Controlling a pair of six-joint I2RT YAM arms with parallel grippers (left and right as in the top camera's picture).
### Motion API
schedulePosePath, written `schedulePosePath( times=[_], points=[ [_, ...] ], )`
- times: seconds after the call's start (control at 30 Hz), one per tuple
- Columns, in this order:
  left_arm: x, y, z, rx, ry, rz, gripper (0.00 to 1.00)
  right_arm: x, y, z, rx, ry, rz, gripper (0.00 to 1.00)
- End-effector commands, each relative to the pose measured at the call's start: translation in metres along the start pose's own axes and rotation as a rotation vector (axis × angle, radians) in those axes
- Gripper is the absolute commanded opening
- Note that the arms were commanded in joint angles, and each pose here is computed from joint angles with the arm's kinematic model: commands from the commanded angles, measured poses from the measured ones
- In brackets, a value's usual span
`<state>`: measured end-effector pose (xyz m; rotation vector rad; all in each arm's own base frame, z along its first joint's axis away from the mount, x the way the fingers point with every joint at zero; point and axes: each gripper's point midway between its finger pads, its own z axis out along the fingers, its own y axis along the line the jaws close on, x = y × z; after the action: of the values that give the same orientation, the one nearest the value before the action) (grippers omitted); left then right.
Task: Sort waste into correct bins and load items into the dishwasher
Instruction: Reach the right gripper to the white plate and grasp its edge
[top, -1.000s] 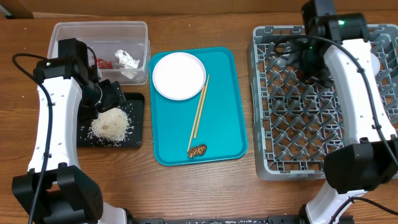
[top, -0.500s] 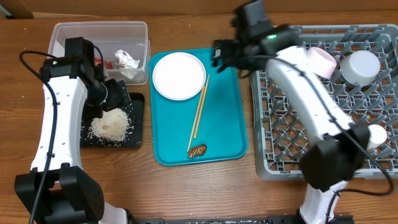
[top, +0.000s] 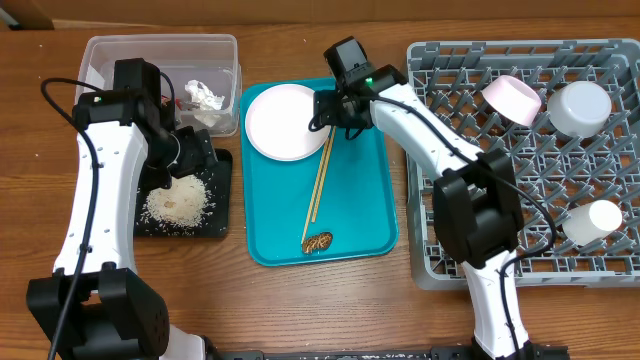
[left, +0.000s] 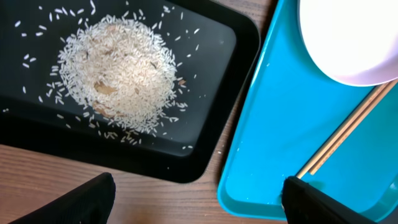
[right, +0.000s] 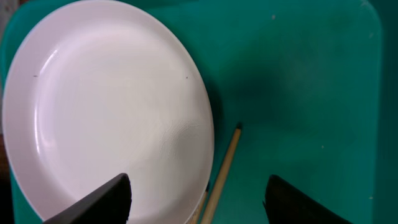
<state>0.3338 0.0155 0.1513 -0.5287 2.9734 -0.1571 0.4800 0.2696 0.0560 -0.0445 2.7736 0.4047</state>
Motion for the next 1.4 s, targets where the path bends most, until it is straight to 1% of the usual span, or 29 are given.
schedulePosePath(
  times=[0.0,0.13,0.17,0.27,0.33,0.57,0.7,0.87,1.03,1.17,1.23,1.37],
  points=[
    [-0.002,-0.009,-0.013,0.026,-0.043,0.006,0.88,0.005,0.003,0.012,-0.024,0.023,0.019,0.66],
    [-0.002,-0.012,-0.013,0.027,-0.043,0.014,0.88,0.007,0.003,0.020,-0.024,0.028,0.037,0.62],
    [-0.001,-0.013,-0.013,0.027,-0.041,0.017,0.88,0.009,0.002,0.024,-0.021,0.036,0.043,0.56],
    [-0.001,-0.013,-0.012,0.027,-0.041,0.019,0.88,0.013,0.003,0.028,-0.018,0.045,0.041,0.52],
    [-0.001,-0.013,-0.012,0.027,-0.042,0.019,0.88,0.014,0.004,0.028,-0.018,0.048,0.038,0.47],
    [-0.001,-0.013,-0.012,0.027,-0.040,0.019,0.88,0.019,0.009,0.031,-0.018,0.056,0.029,0.45],
    [-0.001,-0.013,-0.012,0.025,-0.042,0.019,0.88,0.030,0.006,0.038,0.001,0.093,0.063,0.44],
    [-0.001,-0.013,-0.013,0.024,-0.042,0.019,0.88,0.031,0.007,0.039,0.002,0.096,0.062,0.31],
    [-0.001,-0.013,-0.012,0.024,-0.041,0.019,0.88,0.030,0.008,0.039,-0.001,0.090,0.078,0.24],
    [-0.001,-0.013,-0.012,0.024,-0.041,0.019,0.88,0.030,0.008,0.039,-0.001,0.090,0.079,0.09],
    [0.000,-0.012,-0.012,0.023,-0.039,0.019,0.87,0.029,0.007,0.039,0.002,0.087,0.078,0.04],
    [0.000,-0.012,-0.012,0.023,-0.039,0.019,0.88,0.024,0.006,0.035,0.004,0.079,0.083,0.04]
  ],
)
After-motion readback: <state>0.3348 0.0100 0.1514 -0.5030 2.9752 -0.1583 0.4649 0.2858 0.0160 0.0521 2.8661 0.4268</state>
